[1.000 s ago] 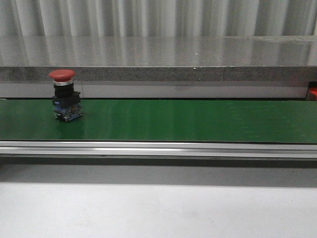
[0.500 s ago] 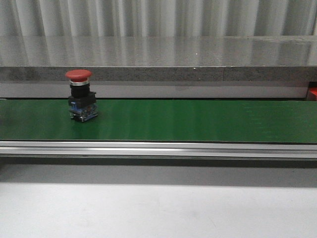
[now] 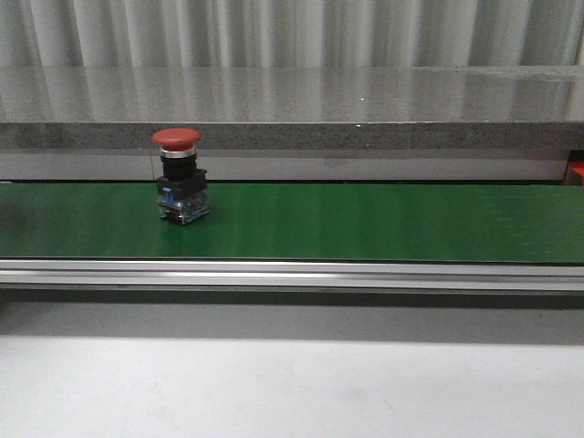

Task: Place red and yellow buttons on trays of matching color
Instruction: 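Set the yellow button on the conveyor and open the left gripper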

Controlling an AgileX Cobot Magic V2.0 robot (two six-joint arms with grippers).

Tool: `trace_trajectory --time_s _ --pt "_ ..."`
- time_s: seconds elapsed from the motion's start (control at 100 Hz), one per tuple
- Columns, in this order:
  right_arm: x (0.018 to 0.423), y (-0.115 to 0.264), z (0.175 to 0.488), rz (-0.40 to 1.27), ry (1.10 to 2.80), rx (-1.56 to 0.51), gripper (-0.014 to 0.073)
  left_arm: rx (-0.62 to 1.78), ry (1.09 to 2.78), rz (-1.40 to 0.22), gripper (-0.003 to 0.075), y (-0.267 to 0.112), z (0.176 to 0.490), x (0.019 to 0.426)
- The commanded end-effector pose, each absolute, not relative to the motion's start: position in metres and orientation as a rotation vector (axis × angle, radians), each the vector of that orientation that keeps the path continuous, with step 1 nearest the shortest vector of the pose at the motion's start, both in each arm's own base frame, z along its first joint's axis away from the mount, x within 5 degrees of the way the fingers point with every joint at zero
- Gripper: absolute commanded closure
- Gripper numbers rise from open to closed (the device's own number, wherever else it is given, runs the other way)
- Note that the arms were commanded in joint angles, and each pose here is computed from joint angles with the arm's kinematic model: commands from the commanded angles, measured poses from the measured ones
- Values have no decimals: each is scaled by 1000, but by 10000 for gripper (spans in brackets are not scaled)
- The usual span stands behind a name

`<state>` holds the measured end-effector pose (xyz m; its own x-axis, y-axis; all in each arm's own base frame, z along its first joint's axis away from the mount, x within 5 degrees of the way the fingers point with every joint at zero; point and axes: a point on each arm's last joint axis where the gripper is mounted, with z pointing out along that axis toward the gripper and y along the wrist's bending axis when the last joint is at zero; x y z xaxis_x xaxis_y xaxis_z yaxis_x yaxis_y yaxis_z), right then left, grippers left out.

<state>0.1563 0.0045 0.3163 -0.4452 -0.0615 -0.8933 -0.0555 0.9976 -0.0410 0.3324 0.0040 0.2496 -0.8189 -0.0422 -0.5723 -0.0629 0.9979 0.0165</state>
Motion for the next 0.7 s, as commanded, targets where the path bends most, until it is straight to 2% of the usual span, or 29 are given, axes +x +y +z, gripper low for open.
trace_trajectory --time_s 0.0,0.19,0.41,0.55,0.69 --pt "157 5 335 -17 1920 -89 663 -53 2403 23 49 -2 282 327" --pt "157 5 335 -17 1920 -89 663 36 2292 -18 98 -24 321 302" --pt "157 5 335 -17 1920 -89 663 152 2095 -118 104 -50 358 246" --pt "157 5 335 -17 1920 -89 663 164 1989 -155 104 -47 366 207" --pt "157 5 335 -17 1920 -89 663 152 1945 -157 112 -38 361 173"
